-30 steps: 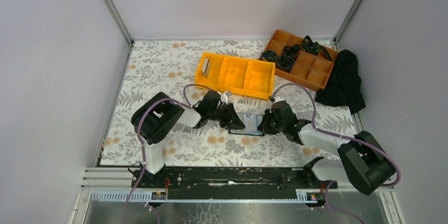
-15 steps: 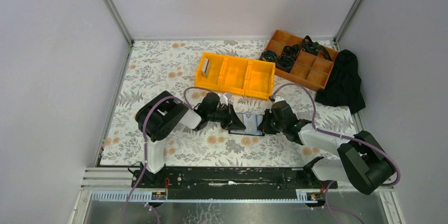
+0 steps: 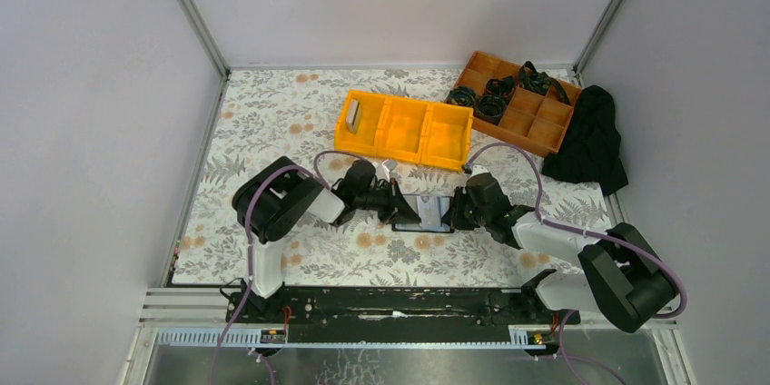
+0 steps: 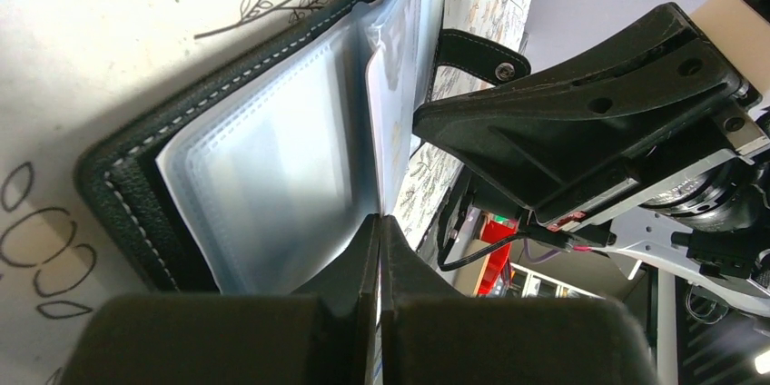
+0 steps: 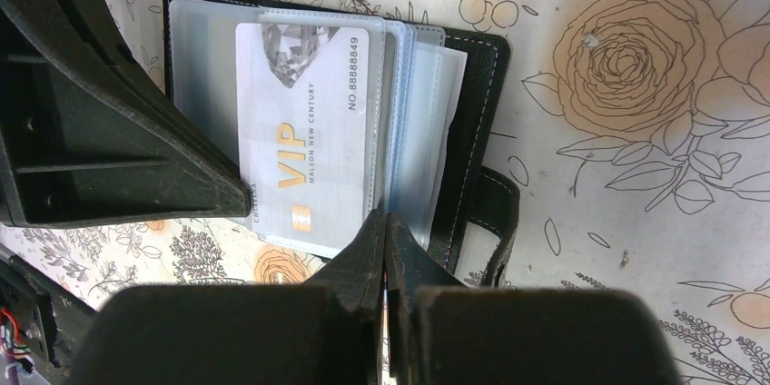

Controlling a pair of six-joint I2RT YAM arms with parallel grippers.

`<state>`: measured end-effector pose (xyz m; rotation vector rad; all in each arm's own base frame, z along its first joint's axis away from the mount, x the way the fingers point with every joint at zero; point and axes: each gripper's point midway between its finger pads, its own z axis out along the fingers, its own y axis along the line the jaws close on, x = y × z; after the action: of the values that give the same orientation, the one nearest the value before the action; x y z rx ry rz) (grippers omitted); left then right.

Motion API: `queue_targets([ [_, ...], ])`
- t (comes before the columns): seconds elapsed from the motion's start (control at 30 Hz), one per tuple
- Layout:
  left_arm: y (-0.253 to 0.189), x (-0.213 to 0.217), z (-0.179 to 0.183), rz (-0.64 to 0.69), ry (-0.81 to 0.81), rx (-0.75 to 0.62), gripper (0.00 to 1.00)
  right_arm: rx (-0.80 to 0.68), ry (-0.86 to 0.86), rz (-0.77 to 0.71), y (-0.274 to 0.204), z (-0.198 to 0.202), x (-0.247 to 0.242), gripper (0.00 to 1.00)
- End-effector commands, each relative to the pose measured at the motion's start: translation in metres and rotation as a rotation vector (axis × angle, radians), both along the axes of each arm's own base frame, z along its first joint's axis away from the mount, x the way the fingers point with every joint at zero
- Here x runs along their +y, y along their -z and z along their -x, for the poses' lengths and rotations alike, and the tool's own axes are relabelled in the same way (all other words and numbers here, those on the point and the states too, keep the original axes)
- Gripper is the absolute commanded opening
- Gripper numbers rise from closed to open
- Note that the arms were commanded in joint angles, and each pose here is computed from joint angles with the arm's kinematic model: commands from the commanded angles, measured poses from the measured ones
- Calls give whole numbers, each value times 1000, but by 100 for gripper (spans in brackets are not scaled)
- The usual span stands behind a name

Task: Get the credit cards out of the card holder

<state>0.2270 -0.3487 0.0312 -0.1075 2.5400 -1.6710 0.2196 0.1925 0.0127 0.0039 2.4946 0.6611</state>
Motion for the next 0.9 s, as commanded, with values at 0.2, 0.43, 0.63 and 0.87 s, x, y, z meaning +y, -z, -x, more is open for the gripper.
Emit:
queue_targets([
  [0.2,-17,23,-16,-36,-25,-107,0,92,24,100,27,19,-19,0],
  [0.43,-6,34,-17,-78,-35,-89,0,86,37,116,26,16,-22,0],
  [0.63,7,48,-16,-120,-72,-68,0,78,57,121,24,13,-26,0],
  [0.87,-3,56,-23,-150,-94,-122,0,78,56,123,24,10,-25,0],
])
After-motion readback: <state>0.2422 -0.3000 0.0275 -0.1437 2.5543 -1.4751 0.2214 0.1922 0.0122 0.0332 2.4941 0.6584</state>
